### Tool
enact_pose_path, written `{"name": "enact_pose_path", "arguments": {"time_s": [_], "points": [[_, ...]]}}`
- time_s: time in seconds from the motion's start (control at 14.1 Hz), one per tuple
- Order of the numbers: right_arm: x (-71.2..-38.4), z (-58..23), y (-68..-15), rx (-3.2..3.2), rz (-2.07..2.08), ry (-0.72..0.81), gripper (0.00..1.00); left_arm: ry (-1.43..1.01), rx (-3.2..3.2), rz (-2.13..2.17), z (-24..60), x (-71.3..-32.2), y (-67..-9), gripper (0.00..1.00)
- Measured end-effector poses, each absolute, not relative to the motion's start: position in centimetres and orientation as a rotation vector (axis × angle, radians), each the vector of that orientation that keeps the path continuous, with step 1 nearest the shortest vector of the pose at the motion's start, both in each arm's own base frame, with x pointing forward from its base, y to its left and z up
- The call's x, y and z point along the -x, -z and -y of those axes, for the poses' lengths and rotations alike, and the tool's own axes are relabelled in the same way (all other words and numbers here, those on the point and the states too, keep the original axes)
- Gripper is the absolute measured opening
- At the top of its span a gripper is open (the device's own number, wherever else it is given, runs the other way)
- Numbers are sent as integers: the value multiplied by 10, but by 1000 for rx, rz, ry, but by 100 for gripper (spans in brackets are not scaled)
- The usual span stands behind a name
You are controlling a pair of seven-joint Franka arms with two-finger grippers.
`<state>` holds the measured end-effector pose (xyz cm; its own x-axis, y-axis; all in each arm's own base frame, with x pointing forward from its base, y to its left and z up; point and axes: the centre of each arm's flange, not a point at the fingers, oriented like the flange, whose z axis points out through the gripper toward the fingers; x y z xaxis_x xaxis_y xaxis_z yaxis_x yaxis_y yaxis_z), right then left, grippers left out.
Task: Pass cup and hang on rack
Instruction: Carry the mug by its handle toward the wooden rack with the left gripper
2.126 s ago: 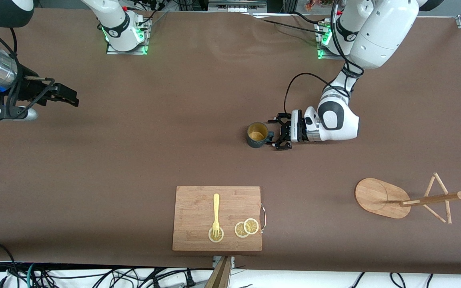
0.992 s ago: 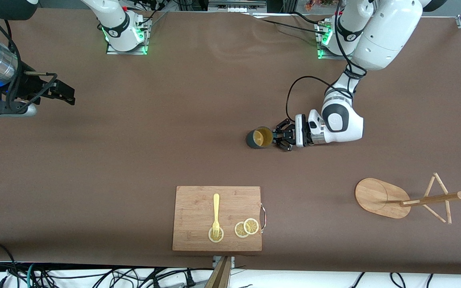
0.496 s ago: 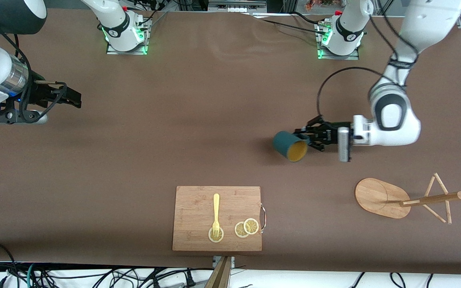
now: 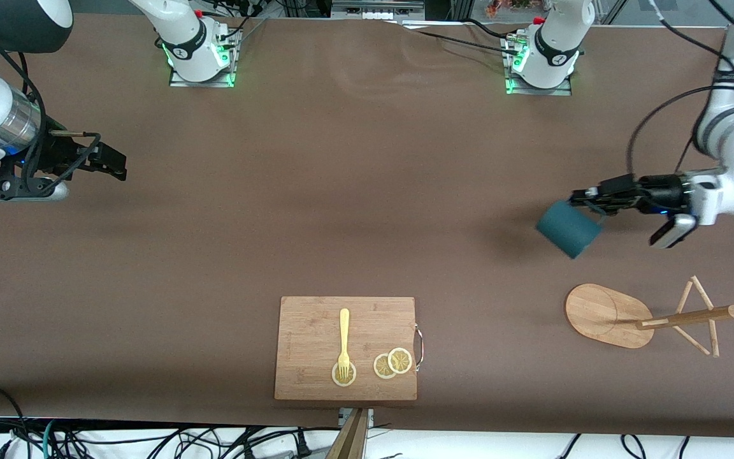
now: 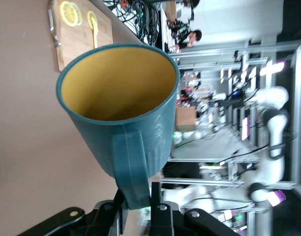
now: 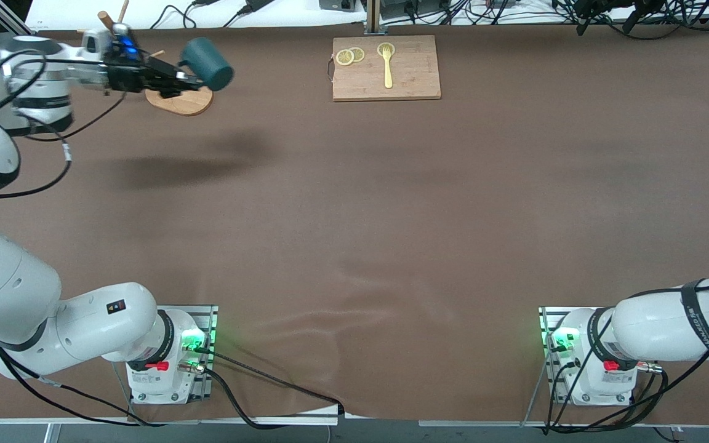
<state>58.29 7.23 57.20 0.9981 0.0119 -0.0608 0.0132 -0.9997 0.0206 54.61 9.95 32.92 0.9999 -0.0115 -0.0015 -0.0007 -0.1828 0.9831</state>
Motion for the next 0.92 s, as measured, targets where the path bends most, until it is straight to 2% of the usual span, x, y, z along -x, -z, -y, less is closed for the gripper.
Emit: {"name": "enact_pose_path", "arguments": {"time_s": [0.28,0.92], "points": [[-584,-73,-573,-3121,-20,77,100,80,-1700,-161,-149,-530,-333,22],[-586,-71,-575,-3126,-14,48,100,-4,-1583,-270,-243,-542,-295,22]]}}
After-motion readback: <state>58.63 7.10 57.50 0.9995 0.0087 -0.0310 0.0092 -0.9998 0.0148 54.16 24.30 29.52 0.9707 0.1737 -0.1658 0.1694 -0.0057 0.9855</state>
